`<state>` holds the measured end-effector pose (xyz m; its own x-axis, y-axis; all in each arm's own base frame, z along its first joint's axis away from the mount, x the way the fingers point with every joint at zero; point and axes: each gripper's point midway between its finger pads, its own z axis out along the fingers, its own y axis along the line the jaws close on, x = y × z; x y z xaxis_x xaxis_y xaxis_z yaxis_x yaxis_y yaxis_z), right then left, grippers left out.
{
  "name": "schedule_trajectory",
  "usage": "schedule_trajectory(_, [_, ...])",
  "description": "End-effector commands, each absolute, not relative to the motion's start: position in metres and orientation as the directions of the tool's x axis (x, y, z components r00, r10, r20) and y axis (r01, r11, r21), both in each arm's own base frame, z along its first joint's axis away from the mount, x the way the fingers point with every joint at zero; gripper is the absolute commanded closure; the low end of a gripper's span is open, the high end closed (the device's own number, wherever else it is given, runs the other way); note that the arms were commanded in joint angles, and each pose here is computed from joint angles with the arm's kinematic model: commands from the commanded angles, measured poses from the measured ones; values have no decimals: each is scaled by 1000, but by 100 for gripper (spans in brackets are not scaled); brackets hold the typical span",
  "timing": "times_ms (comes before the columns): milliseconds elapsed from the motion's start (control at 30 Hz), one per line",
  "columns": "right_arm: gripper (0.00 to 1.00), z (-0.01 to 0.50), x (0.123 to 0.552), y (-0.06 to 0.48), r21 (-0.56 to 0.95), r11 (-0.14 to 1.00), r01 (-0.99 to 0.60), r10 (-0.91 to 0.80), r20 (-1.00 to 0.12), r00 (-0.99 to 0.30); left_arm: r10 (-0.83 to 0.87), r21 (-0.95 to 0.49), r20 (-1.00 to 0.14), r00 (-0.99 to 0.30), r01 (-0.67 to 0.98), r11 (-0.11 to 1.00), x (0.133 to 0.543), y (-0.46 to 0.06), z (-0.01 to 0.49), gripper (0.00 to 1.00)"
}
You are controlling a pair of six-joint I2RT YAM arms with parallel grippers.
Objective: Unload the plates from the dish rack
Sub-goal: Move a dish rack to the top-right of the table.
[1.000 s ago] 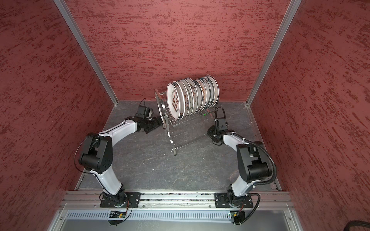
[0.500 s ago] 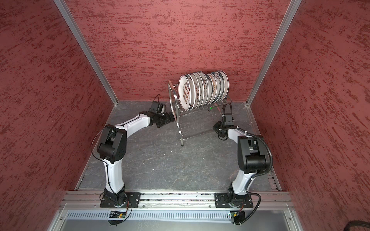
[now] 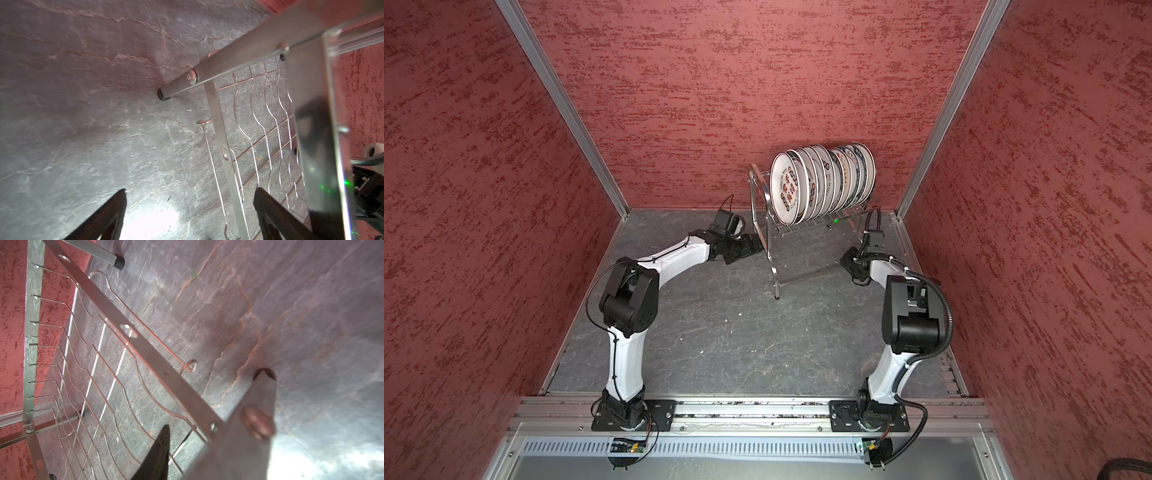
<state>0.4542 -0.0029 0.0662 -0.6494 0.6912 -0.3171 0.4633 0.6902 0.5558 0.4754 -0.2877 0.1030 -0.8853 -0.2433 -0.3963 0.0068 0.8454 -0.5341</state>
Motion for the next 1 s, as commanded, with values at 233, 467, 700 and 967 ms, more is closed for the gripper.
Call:
schedule_trajectory(233, [66, 67, 456, -38, 528, 718, 453, 674, -364, -643, -212, -605, -416, -884, 95, 790, 485, -334, 118, 4])
schedule_trajectory(467, [66, 59, 455, -61, 490, 727, 481, 672, -365, -645, -194, -591, -442, -876, 122, 797, 481, -349, 124, 5])
schedule_trajectory(700, [66, 57, 450, -86, 476, 729, 492, 673, -369, -641, -172, -589, -448, -877, 146, 795, 475, -370, 122, 5])
schedule_trajectory(967, [66, 53, 445, -111, 463, 714, 526, 695, -371, -616, -149, -584, -454, -878, 167, 794, 481, -390, 116, 5])
